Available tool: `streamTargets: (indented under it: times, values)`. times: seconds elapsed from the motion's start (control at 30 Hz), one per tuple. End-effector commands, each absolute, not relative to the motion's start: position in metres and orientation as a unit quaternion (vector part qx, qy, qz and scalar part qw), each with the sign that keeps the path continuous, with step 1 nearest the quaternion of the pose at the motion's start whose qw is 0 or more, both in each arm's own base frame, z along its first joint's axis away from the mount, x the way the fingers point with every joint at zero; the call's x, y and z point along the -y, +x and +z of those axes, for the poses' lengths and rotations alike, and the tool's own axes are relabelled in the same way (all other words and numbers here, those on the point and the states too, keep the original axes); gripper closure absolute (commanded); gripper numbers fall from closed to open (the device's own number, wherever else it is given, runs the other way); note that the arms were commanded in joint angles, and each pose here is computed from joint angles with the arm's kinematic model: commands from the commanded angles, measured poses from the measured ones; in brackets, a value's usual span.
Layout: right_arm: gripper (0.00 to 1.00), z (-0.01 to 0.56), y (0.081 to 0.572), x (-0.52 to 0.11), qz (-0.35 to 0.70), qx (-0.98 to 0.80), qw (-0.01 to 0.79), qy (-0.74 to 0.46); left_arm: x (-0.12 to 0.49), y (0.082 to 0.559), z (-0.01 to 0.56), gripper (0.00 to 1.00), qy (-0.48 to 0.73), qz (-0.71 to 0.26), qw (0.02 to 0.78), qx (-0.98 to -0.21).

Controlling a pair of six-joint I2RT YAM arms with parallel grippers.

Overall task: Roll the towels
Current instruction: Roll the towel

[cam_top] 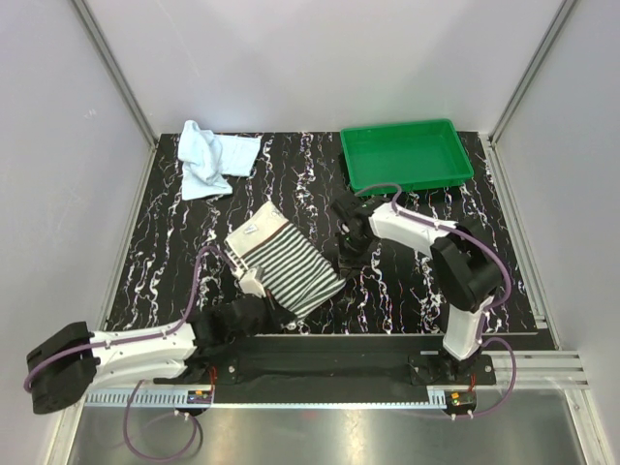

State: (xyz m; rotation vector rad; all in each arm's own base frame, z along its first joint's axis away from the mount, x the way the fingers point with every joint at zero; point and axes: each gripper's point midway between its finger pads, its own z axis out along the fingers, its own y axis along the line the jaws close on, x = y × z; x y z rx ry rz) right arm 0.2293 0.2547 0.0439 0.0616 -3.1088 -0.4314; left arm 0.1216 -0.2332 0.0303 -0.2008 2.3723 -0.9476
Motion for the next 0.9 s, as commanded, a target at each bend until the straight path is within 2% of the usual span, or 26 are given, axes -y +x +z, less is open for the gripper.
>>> streamTargets:
  times: [0.0,0.23,0.37,0.5,0.53,0.6,0.73,0.83,0.87]
  values:
    - [0.91,0.052,0.251,-0.231,-0.087,0.995,-0.028,0.029,0.222,0.111,0.01,1.0,-0.067,-0.35,0.243,-0.902]
    - [0.8,0.05,0.263,-0.2,-0.03,0.999,-0.042,0.006,0.213,0.126,0.007,1.0,-0.083,-0.354,0.238,-0.901]
    - [0.63,0.049,0.267,-0.197,-0.034,0.998,-0.048,-0.002,0.212,0.123,0.003,1.0,-0.09,-0.361,0.216,-0.903]
    - [0.61,0.064,0.284,-0.192,-0.023,0.995,-0.097,-0.032,0.216,0.123,0.004,1.0,-0.102,-0.368,0.201,-0.902]
    - [0.61,0.08,0.295,-0.194,-0.038,0.989,-0.136,-0.039,0.218,0.123,0.007,1.0,-0.103,-0.377,0.197,-0.899]
    - [0.57,0.092,0.297,-0.199,-0.068,0.982,-0.167,-0.049,0.22,0.123,0.006,1.0,-0.108,-0.38,0.187,-0.9]
    - [0.43,0.144,0.286,-0.226,-0.222,0.942,-0.251,-0.035,0.222,0.125,0.006,1.0,-0.116,-0.387,0.169,-0.899]
    - [0.41,0.15,0.264,-0.231,-0.3,0.912,-0.278,-0.036,0.225,0.127,0.009,1.0,-0.122,-0.405,0.158,-0.892]
    - [0.44,0.137,0.252,-0.234,-0.328,0.904,-0.272,-0.031,0.226,0.127,0.01,1.0,-0.122,-0.408,0.156,-0.891]
